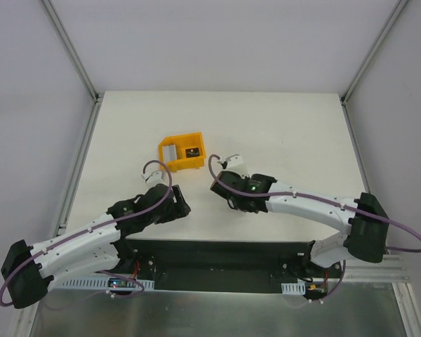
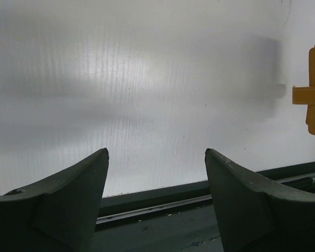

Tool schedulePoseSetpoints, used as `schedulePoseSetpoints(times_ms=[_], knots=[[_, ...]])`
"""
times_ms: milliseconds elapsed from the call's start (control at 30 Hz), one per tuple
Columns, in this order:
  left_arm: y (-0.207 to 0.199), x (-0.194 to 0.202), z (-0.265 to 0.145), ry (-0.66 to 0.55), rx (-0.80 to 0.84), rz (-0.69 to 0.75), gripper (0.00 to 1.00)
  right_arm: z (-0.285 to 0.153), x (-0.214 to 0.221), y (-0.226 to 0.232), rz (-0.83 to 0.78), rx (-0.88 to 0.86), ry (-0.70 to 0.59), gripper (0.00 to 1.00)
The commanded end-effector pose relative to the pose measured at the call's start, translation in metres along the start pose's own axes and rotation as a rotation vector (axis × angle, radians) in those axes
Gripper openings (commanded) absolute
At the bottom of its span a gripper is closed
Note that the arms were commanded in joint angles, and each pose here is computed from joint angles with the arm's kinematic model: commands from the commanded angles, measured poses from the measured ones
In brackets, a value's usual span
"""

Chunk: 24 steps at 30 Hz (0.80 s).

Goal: Put the credit cards into the card holder
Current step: Open the card holder at the center of the board.

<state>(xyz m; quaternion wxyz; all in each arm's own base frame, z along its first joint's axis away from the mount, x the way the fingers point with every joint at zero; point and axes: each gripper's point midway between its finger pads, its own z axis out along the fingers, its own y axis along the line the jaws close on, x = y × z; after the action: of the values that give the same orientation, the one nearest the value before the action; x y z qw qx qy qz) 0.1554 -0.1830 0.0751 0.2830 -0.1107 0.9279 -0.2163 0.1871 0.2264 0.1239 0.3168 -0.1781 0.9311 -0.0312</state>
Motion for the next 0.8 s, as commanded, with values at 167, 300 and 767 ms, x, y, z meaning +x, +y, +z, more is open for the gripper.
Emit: schedulePoseSetpoints(times_ms=[167,300,767], knots=[[0.039,-0.01,-0.011,-0.056,-0.081,-0.092,0.76,0.009,0.004,0.044,-0.171,0.111,0.035,0.13],[0.045,-0.01,-0.011,-0.054,-0.084,-0.118,0.76,0.012,0.009,0.079,-0.189,0.043,0.052,0.16],[0.05,-0.005,-0.016,-0.055,-0.072,-0.171,0.77,-0.018,-0.007,0.091,0.066,-0.363,-0.002,0.45]])
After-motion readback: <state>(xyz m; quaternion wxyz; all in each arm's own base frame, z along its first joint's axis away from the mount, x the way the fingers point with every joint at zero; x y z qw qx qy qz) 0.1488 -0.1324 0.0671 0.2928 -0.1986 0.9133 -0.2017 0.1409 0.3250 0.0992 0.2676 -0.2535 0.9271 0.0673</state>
